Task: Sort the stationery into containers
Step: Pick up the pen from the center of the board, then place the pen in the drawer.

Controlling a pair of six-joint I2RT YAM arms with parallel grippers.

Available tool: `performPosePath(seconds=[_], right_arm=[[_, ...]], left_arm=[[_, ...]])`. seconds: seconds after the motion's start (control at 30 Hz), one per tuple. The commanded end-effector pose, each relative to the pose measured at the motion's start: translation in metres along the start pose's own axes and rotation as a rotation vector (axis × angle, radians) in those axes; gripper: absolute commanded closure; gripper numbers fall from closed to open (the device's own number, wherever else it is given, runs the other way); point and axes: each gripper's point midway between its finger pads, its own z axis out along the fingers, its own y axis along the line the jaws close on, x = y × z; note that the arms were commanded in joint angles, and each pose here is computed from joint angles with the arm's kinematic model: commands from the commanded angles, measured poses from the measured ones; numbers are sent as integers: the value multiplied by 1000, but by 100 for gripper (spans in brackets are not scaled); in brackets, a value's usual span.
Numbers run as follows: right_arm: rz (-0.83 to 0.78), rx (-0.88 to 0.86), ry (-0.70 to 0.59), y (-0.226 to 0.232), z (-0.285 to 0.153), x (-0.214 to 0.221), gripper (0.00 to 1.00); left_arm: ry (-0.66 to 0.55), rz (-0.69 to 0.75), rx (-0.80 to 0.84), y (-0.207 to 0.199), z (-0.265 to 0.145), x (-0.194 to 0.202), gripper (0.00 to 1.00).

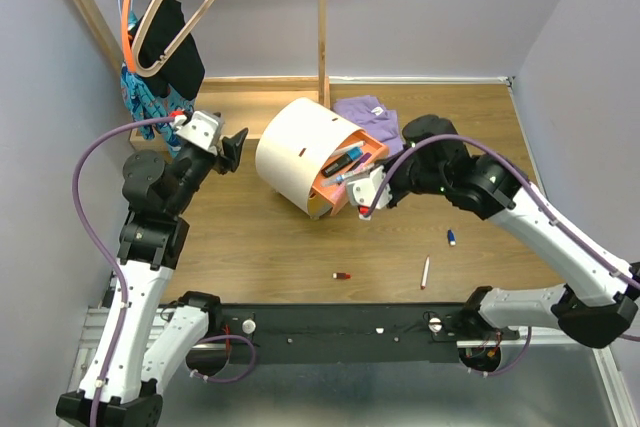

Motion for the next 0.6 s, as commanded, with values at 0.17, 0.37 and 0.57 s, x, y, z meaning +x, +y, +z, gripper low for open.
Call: performPosePath(seconds=[0.17, 0.37, 0.57], right_arm=[[-249, 15, 83, -67, -7, 49, 97], [-348, -67, 100, -67, -1, 66, 96], [-413, -95, 88, -61, 9, 71, 95]], left_arm=[[-42, -38, -9, 0, -9, -2, 33], [-51, -36, -35, 5, -13, -3, 32], [-50, -57, -51, 8, -16, -2, 32]])
